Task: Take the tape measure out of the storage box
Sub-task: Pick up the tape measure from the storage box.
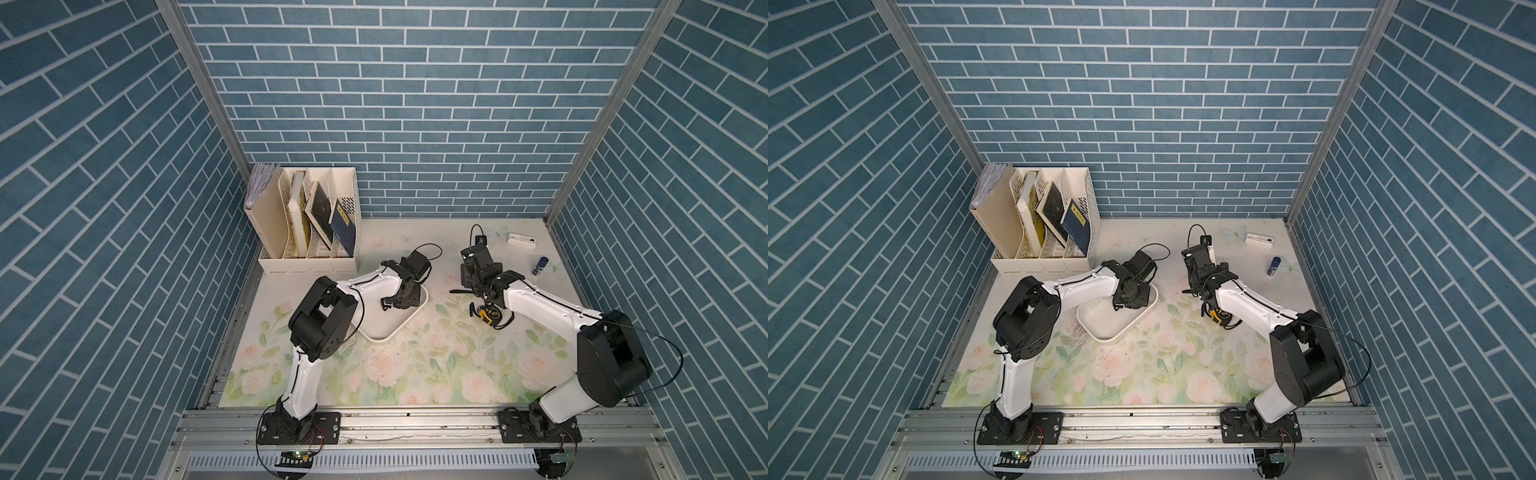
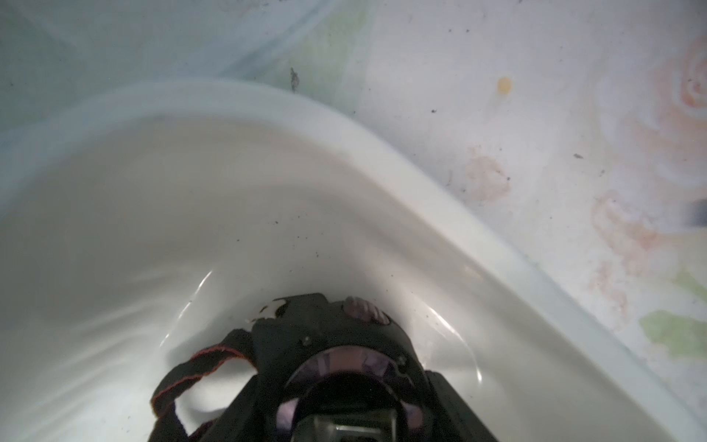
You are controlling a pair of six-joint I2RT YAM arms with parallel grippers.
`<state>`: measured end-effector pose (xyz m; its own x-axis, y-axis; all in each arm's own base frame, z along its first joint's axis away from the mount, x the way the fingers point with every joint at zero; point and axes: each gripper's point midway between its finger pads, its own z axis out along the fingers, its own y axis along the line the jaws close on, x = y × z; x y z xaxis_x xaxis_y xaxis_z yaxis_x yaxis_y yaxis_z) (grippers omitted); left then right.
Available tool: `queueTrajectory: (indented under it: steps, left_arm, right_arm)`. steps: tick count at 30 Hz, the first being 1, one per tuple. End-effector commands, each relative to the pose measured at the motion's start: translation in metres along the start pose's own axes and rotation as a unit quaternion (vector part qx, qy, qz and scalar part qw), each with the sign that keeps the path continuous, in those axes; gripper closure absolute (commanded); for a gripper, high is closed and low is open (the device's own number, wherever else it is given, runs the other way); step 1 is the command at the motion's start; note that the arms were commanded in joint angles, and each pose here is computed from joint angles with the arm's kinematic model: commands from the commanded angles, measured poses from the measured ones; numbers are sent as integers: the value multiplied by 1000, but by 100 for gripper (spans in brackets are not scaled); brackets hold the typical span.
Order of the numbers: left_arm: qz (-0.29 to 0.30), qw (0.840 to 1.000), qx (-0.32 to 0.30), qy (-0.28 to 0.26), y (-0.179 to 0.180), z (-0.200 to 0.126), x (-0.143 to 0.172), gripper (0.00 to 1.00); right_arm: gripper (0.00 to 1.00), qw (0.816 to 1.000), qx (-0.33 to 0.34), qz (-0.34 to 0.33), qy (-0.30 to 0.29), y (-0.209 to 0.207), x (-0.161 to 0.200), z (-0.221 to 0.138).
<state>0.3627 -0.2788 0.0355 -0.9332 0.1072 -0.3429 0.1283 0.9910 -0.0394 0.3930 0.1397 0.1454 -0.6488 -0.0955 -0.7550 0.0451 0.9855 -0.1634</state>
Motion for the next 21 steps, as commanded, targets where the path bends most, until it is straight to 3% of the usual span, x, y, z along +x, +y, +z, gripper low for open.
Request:
queueTrajectory:
  steps: [1,9,21]
  left_arm:
    - [5,1000,-17,9,2,6,3,62]
    - [0,1000,-17,-9,4,-14,-10,100]
    - [-37,992,47,-116,0,-137,-65,100]
  right_arm:
    - [25,1000,0,14,-2,1,-2,3]
    - [26,1000,-12,15,-12,3,-8,-1]
    - [26,997,-44,36,-46,4,-17,-17]
